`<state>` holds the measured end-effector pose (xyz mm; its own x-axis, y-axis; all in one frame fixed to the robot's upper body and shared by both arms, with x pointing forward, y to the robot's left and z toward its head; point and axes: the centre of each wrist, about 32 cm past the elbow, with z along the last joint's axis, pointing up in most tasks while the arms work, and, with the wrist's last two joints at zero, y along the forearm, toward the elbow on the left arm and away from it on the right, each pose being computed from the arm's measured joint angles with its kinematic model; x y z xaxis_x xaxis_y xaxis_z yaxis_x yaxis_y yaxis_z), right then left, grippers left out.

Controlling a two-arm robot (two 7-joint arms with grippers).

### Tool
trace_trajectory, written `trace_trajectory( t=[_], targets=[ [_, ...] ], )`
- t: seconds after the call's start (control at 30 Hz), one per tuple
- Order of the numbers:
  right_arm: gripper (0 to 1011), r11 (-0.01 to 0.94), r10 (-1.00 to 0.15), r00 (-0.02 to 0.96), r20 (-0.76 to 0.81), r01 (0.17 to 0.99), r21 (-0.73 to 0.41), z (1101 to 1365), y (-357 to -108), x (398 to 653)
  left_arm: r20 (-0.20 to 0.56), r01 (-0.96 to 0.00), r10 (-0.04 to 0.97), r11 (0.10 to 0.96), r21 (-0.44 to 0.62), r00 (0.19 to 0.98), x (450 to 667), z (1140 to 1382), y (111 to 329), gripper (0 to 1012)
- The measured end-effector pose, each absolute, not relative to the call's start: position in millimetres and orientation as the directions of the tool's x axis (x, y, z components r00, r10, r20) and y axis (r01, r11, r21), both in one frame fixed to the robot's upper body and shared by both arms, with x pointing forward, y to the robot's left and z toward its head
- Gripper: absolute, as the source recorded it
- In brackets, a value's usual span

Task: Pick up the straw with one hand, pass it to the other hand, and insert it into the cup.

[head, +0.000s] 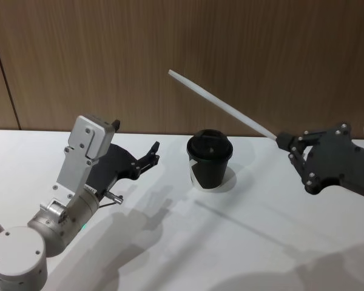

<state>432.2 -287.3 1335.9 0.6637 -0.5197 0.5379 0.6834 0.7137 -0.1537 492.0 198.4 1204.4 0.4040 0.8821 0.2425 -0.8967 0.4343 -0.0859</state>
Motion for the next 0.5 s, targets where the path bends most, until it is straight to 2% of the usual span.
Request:
trace_trajectory(
  t=[0.33,0.5],
  targets=[
    [0,0.731,-0.503,0.676,0.538,0.665,-0.152,1336.0,-284.1,435.0,0.243,-0.894,0.879,0.440,-0.085,0.410,492.1,1204.6,198.9,1002],
    [1,0.736,-0.498,0.680,0.538,0.659,-0.152,1336.1,-283.1,435.9,0.240,-0.877,0.865,0.472,-0.090,0.441,492.4,1207.6,201.7,1002]
  ],
)
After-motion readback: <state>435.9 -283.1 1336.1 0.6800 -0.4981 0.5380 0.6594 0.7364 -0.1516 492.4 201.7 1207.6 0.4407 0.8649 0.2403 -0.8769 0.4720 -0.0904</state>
